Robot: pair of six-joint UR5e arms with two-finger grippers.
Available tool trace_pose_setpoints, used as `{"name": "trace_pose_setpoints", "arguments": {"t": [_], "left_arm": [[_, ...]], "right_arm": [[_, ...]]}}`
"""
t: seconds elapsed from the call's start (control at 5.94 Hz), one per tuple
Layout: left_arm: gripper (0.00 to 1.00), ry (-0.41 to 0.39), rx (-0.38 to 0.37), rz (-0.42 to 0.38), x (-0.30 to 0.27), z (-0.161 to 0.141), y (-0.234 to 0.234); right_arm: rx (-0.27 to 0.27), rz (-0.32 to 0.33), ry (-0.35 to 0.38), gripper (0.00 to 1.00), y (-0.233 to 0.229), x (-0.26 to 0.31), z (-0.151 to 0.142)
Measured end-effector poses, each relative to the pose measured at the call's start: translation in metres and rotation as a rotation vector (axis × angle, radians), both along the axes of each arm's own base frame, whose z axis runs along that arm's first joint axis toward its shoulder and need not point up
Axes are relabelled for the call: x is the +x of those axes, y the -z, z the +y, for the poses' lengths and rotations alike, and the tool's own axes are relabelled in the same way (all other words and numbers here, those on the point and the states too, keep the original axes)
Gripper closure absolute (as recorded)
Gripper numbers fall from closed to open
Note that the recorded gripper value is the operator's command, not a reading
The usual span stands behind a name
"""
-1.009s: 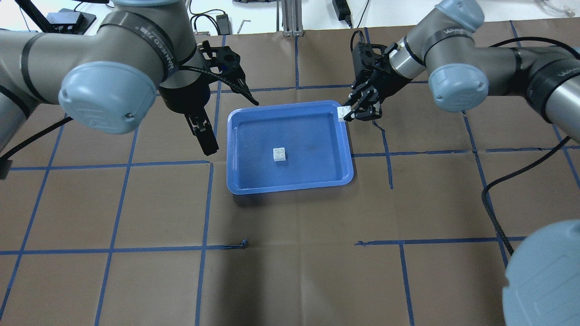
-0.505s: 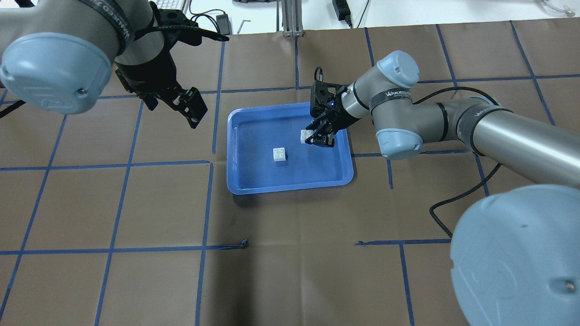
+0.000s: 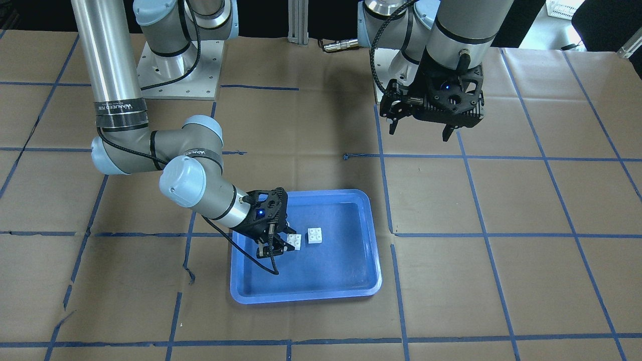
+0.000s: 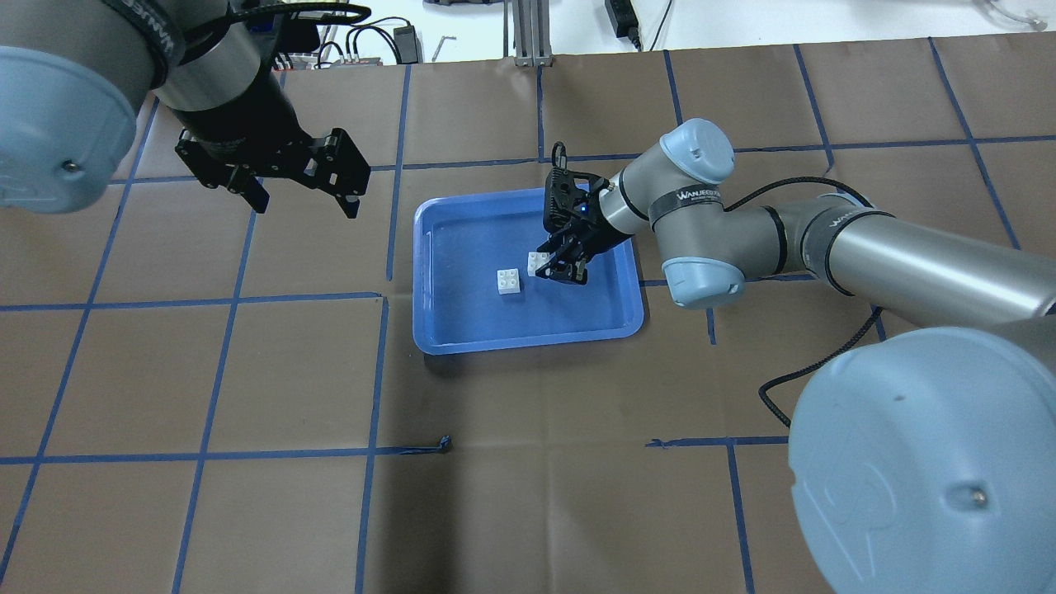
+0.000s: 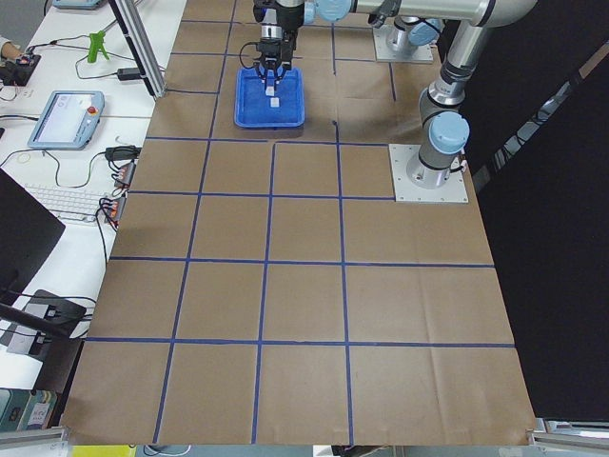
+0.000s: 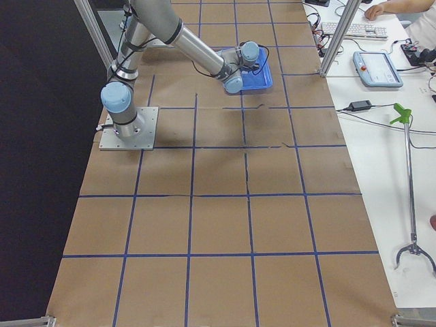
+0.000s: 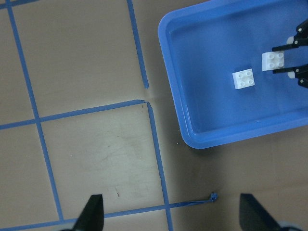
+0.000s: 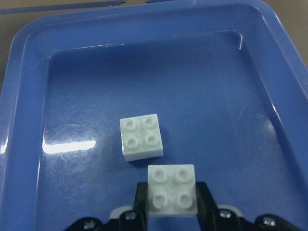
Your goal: Assemble white blocks and place on blue tray
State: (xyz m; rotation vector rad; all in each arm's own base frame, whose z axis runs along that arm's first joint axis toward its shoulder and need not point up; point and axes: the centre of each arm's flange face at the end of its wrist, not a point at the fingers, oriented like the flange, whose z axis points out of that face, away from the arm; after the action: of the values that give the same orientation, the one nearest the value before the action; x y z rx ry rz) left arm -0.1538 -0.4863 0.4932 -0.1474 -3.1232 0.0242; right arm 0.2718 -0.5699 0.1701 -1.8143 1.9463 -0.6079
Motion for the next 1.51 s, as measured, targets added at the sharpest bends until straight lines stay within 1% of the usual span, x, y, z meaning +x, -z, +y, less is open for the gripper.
{"name": "trace_pose_setpoints", "arguments": {"t": [0.34, 0.67, 0.84, 1.51], "left_arm": [[0.01, -0.022, -0.020, 0.011, 0.004, 0.000, -0.006], [0.01, -0.104, -0.055, 0.012, 0.005, -0.003, -0.009], [0.01, -0.123, -0.069, 0.011, 0.006, -0.005, -0.010], [0.01, -0.133, -0.078, 0.011, 0.005, -0.005, -0.010]], "right_arm": [[0.007, 0.002, -0.007, 0.71, 0.002, 0.004, 0.004], [0.009, 0.002, -0.021, 0.71, 0.005, 0.011, 0.008], [0.010, 0.003, -0.024, 0.71, 0.006, 0.013, 0.009], [0.016, 0.002, -0.025, 0.71, 0.008, 0.014, 0.011]]}}
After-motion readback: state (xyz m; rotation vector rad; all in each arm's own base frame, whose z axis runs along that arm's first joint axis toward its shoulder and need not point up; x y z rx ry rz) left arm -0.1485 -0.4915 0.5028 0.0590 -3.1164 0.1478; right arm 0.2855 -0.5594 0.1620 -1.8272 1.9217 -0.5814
